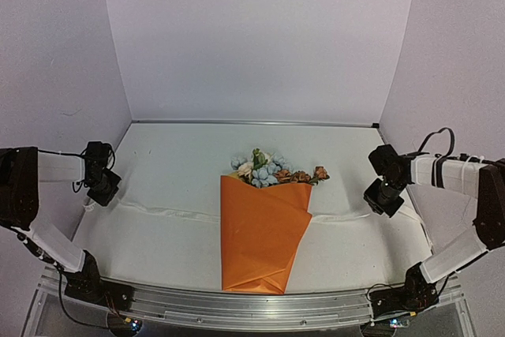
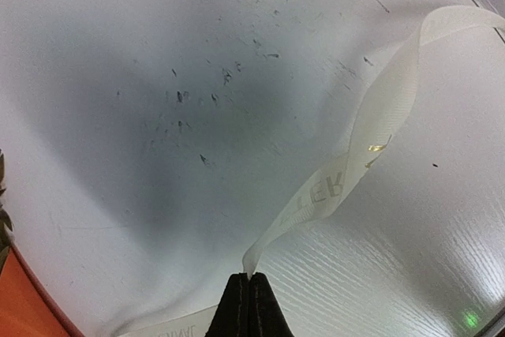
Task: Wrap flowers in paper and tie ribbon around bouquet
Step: Place the left side of the ribbon on the folded bouquet.
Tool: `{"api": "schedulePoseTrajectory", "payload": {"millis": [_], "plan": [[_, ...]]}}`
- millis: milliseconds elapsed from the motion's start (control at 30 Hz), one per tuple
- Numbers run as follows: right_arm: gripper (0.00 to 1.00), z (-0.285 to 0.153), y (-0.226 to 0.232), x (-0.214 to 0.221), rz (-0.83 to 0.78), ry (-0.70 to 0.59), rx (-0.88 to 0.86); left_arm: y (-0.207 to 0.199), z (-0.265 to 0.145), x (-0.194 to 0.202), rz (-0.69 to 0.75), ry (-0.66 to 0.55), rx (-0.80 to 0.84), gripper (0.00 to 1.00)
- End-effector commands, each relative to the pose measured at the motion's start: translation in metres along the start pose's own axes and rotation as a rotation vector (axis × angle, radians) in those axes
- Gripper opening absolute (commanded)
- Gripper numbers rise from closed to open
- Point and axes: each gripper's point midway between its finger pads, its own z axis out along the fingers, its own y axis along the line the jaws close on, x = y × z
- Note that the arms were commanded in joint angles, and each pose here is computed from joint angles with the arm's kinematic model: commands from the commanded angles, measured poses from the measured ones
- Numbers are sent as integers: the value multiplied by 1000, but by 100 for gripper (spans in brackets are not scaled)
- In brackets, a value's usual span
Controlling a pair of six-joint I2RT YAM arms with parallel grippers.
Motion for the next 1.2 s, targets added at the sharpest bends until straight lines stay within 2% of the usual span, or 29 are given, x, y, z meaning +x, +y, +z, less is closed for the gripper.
{"api": "schedulePoseTrajectory", "payload": {"millis": [0,167,300,567,767,900,1033,1167], "plan": [[0,-9,-18,13,-10,26,-26,-23,-31,-1,91,0,182,0],[0,-32,-18,24,-54,11,-121,-55,-87,-5,204,-39,412,0],[0,-49,-11,33,-150,-15,-163,-86,-135,7,308,-50,605,0],[0,-64,19,50,-306,9,-218,-173,-238,81,659,-13,1058,0],[0,-64,36,52,-363,40,-225,-225,-312,192,1020,117,1428,0],[0,-59,49,58,-380,80,-227,-224,-337,300,1355,279,1590,0],[0,-49,60,66,-378,135,-234,-204,-337,387,1614,444,1636,0],[0,-40,70,70,-370,173,-227,-184,-330,450,1830,512,1645,0]]}}
